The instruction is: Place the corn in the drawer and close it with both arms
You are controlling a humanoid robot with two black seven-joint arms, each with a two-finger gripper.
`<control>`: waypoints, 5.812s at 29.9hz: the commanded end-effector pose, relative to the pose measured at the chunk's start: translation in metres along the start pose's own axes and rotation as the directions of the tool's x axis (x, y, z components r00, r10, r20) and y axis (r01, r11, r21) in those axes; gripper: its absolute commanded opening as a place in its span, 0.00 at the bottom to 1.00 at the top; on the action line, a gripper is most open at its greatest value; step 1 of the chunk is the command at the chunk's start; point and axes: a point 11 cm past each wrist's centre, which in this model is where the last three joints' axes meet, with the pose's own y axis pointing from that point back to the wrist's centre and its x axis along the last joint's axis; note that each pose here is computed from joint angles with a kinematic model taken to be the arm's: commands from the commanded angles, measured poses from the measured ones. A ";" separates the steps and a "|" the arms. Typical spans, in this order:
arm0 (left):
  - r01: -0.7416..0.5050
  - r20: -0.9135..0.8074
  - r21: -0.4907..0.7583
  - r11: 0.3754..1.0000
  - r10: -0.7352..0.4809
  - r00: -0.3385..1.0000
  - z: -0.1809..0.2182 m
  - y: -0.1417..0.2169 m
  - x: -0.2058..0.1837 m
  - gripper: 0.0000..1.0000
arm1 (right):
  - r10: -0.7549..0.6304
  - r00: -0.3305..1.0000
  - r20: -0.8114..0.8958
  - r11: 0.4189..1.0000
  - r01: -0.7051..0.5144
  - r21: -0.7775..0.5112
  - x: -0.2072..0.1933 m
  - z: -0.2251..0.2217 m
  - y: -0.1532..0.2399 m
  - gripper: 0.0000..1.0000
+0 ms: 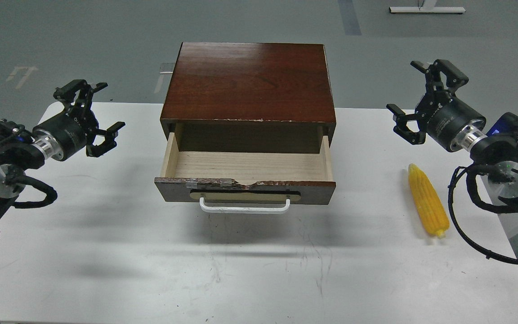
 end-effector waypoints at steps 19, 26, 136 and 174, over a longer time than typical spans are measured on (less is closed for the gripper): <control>0.021 -0.039 -0.130 0.991 -0.026 0.999 0.013 0.001 -0.007 0.98 | -0.033 0.999 -0.039 0.999 0.035 0.034 -0.010 -0.023 -0.010 1.00; 0.005 -0.030 -0.132 0.991 -0.009 0.999 0.017 0.005 -0.002 0.98 | -0.039 0.999 -0.036 0.999 0.039 0.025 -0.010 -0.020 -0.009 1.00; -0.115 -0.003 -0.092 0.989 0.116 0.993 0.008 0.043 0.039 0.98 | 0.257 -0.792 -0.553 0.580 0.584 -0.567 -0.179 0.040 -0.053 0.05; -0.147 -0.001 -0.111 0.983 0.148 0.989 0.011 0.051 0.048 0.98 | -0.012 0.399 -0.917 0.807 0.545 0.227 -0.238 -0.159 -0.089 1.00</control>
